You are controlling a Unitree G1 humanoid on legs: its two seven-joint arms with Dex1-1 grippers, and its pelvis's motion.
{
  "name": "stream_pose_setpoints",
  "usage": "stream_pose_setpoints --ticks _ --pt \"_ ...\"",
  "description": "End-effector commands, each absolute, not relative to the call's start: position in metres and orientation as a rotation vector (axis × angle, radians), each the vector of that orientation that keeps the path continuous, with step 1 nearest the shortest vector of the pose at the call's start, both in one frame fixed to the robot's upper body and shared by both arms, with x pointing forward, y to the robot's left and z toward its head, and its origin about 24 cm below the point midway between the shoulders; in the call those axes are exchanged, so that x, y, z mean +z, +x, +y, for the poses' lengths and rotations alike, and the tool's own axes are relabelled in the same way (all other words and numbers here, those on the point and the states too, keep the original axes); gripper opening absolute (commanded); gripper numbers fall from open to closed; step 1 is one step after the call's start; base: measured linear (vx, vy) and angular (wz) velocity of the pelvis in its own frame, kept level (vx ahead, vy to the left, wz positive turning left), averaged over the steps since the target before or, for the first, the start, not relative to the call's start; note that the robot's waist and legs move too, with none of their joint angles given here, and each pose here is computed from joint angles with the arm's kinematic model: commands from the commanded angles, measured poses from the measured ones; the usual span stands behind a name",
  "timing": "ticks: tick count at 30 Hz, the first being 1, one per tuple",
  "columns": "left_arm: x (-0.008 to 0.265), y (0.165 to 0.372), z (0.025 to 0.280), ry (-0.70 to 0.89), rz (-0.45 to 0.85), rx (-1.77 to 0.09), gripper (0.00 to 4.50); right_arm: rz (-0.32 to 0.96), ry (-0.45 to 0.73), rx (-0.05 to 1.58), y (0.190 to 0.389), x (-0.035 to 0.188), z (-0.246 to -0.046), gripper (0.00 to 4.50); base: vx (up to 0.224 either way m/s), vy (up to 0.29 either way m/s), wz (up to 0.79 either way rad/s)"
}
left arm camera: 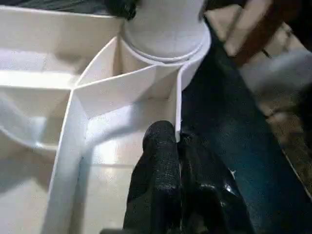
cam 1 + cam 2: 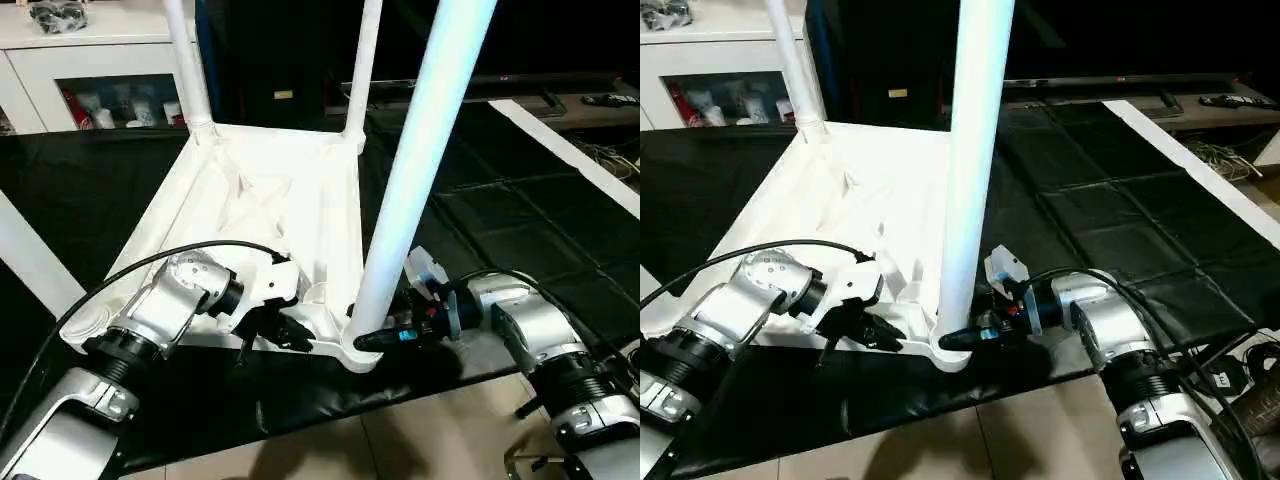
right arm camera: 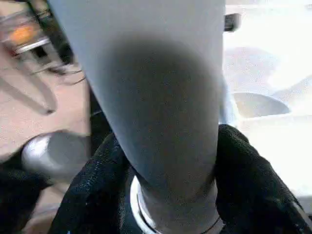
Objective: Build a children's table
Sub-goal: Rotate leg to tighten
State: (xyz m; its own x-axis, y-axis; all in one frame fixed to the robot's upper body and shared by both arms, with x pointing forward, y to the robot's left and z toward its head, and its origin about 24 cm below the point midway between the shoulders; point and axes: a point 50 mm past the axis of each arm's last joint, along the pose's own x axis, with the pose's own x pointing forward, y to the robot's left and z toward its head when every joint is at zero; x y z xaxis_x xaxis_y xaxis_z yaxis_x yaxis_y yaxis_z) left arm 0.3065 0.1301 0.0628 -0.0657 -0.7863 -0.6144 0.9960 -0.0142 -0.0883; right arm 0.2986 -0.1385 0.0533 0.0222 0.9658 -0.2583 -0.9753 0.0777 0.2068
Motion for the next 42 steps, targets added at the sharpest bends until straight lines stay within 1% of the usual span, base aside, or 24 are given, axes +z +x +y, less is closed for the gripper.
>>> stream_pose_setpoints --ticks 1,5,6,7,9,10,13,14,16,17,19,20,21,23,25,26,27,31,32,34,37,38,39,42 --pt "0.061 0.31 0.115 0.44 0.574 -1.523 0.0 0.361 -0.026 1.425 0.305 0.052 -0.132 2.08 0.0 0.0 0.0" --pt "0.063 0.324 0.105 0.352 0.536 -1.346 0.0 0.355 0.01 1.215 0.317 0.045 -0.124 2.02 0.0 0.0 0.0" --pt "0.063 0.329 0.098 0.308 0.527 -1.285 0.0 0.356 0.029 1.132 0.321 0.043 -0.119 2.01 0.0 0.0 0.0" --pt "0.063 0.329 0.098 0.308 0.527 -1.285 0.0 0.356 0.029 1.132 0.321 0.043 -0.119 2.01 0.0 0.0 0.0" --pt "0.063 0.331 0.087 0.253 0.519 -1.239 0.0 0.355 0.05 1.044 0.326 0.041 -0.111 1.99 0.0 0.0 0.0" --pt "0.063 0.331 0.087 0.253 0.519 -1.239 0.0 0.355 0.05 1.044 0.326 0.041 -0.111 1.99 0.0 0.0 0.0" --pt "0.066 0.332 0.063 0.131 0.502 -1.189 0.0 0.358 0.057 0.872 0.338 0.04 -0.096 1.98 0.0 0.0 0.0" --pt "0.066 0.332 0.063 0.131 0.502 -1.189 0.0 0.358 0.057 0.872 0.338 0.04 -0.096 1.98 0.0 0.0 0.0" --pt "0.067 0.33 0.047 0.089 0.492 -1.175 0.0 0.36 0.089 0.784 0.345 0.041 -0.083 1.98 0.0 0.0 0.0" --pt "0.067 0.33 0.047 0.089 0.492 -1.175 0.0 0.36 0.089 0.784 0.345 0.041 -0.083 1.98 0.0 0.0 0.0" --pt "0.066 0.33 0.04 0.084 0.487 -1.16 0.0 0.368 0.081 0.746 0.347 0.041 -0.074 1.98 0.0 0.0 0.0" --pt "0.065 0.33 0.04 0.095 0.486 -1.151 0.0 0.367 0.086 0.753 0.346 0.041 -0.072 1.98 0.0 0.0 0.0" --pt "0.065 0.33 0.041 0.098 0.486 -1.148 0.0 0.368 0.087 0.756 0.346 0.041 -0.072 2.33 0.0 0.0 0.0" --pt "0.063 0.331 0.046 0.125 0.491 -1.13 0.0 0.368 0.088 0.783 0.343 0.039 -0.074 2.68 0.0 0.0 0.0" --pt "0.062 0.333 0.056 0.158 0.498 -1.117 0.0 0.367 0.091 0.804 0.34 0.037 -0.081 2.77 0.0 0.0 0.0" --pt "0.062 0.333 0.056 0.158 0.498 -1.117 0.0 0.367 0.091 0.804 0.34 0.037 -0.081 2.89 0.0 0.0 0.0" --pt "0.062 0.333 0.06 0.169 0.499 -1.115 0.0 0.364 0.09 0.81 0.339 0.036 -0.084 2.89 0.0 0.0 0.0" --pt "0.061 0.33 0.073 0.192 0.514 -1.151 0.0 0.329 0.086 0.873 0.334 0.039 -0.101 3.37 0.0 0.0 0.0" --pt "0.061 0.33 0.073 0.192 0.514 -1.151 0.0 0.329 0.086 0.873 0.334 0.039 -0.101 3.37 0.0 0.0 0.0" --pt "0.06 0.328 0.078 0.202 0.516 -1.185 0.0 0.315 0.074 0.912 0.331 0.041 -0.11 3.59 0.0 0.0 0.0" --pt "0.059 0.324 0.087 0.239 0.529 -1.256 0.0 0.297 0.057 0.992 0.326 0.045 -0.126 3.66 0.0 0.0 0.0" --pt "0.059 0.322 0.092 0.261 0.536 -1.293 0.0 0.298 0.043 1.039 0.322 0.048 -0.133 3.83 0.0 0.0 0.0" --pt "0.059 0.322 0.092 0.261 0.536 -1.293 0.0 0.298 0.043 1.039 0.322 0.048 -0.133 3.93 0.0 0.0 0.0" --pt "0.06 0.314 0.106 0.339 0.561 -1.435 0.0 0.304 -0.018 1.222 0.309 0.058 -0.148 4.19 0.0 0.0 0.0"
